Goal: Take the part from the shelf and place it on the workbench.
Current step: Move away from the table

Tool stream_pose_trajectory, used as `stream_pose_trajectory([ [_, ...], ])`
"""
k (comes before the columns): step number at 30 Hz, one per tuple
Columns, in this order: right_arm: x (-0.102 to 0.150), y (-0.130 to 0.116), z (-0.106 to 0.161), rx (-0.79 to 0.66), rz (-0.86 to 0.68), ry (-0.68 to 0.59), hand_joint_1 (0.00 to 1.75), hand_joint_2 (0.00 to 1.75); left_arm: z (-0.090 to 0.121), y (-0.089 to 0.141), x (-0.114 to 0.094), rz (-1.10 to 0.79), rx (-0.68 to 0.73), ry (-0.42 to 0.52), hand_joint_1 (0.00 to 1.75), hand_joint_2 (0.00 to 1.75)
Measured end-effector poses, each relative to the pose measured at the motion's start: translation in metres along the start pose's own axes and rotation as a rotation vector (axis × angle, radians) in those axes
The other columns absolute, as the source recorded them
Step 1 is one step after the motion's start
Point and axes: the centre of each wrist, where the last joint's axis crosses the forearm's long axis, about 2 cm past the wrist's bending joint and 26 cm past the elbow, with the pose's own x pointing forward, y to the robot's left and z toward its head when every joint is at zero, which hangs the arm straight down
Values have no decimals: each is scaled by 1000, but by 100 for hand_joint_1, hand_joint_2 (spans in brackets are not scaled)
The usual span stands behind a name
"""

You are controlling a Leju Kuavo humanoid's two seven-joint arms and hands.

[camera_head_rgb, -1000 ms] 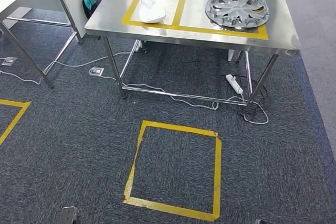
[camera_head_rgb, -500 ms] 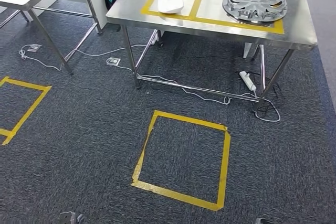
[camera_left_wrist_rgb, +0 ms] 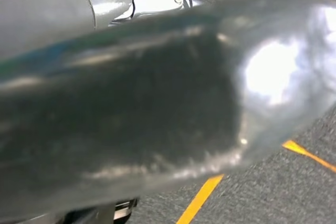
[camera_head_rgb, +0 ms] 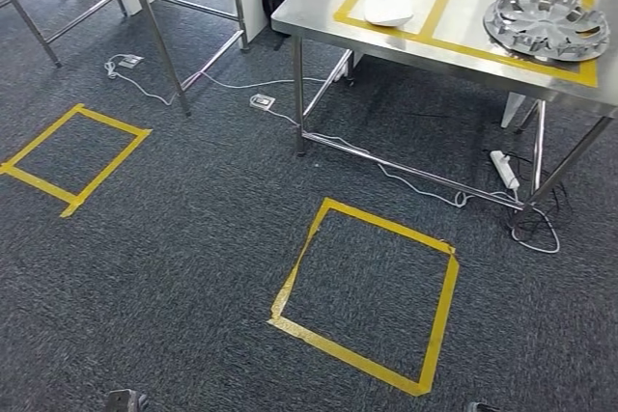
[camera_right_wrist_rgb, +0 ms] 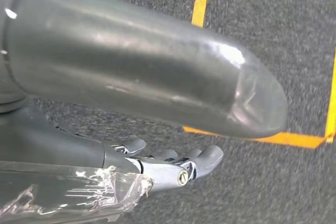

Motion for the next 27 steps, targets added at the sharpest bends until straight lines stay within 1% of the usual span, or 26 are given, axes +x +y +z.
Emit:
stream_pose_trajectory([
  [16, 0, -1, -1, 14, 16, 0, 0, 0, 0, 1, -1, 2, -33, 22, 0, 0],
  [27, -1, -1, 0, 16, 15, 5, 0, 0, 2, 3, -3, 7, -24, 30, 0, 0],
])
